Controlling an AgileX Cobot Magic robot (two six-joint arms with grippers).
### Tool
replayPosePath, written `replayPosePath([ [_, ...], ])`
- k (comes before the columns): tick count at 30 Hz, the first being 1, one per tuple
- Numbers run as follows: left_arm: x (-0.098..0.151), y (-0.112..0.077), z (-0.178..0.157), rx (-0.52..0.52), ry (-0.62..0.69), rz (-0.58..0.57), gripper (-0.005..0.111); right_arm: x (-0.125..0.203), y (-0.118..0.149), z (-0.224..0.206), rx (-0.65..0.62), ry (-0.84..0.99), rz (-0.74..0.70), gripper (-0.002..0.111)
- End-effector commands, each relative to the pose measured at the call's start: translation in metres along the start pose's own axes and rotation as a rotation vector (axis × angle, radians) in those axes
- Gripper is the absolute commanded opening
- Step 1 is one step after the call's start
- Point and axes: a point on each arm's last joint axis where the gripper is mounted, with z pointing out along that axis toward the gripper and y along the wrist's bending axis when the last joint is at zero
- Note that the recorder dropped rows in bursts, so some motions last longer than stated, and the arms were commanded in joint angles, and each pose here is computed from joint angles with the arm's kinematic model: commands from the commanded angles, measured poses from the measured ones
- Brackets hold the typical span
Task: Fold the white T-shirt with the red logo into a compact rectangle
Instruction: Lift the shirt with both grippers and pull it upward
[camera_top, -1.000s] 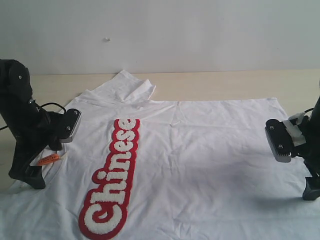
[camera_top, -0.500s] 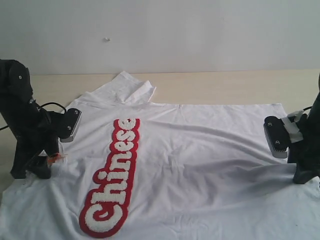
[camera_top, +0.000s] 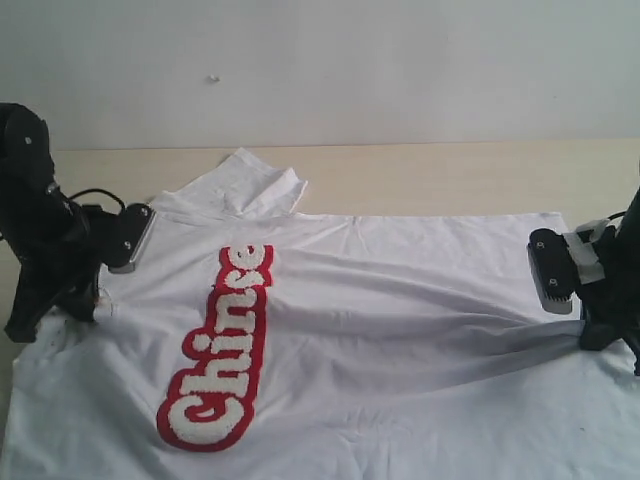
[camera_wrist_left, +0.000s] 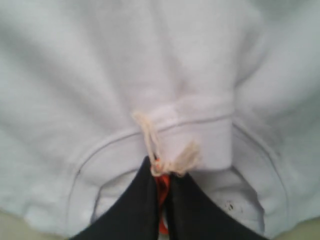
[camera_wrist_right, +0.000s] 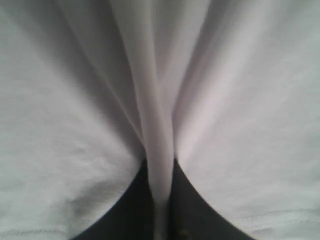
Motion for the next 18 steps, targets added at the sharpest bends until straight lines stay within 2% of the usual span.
replayPosePath([
  [1,0.016,0.0,-0.047,-0.142,0.033,-0.027,0.001,0.0,-0.016,-0.047,0.156,-0.016,0.0,0.0],
  [6,0.04,-0.009,-0.092,-0.247,0.036,-0.109,0.001,0.0,-0.028,-0.096,0.233,-0.003,-0.019,0.0],
  [10,0.054,-0.024,-0.131,-0.33,0.088,-0.115,0.001,0.001,-0.03,-0.116,0.239,0.01,-0.022,0.0],
  [18,0.052,-0.045,-0.19,-0.439,0.079,-0.135,0.0,0.002,-0.018,-0.146,0.276,0.002,0.014,0.0],
])
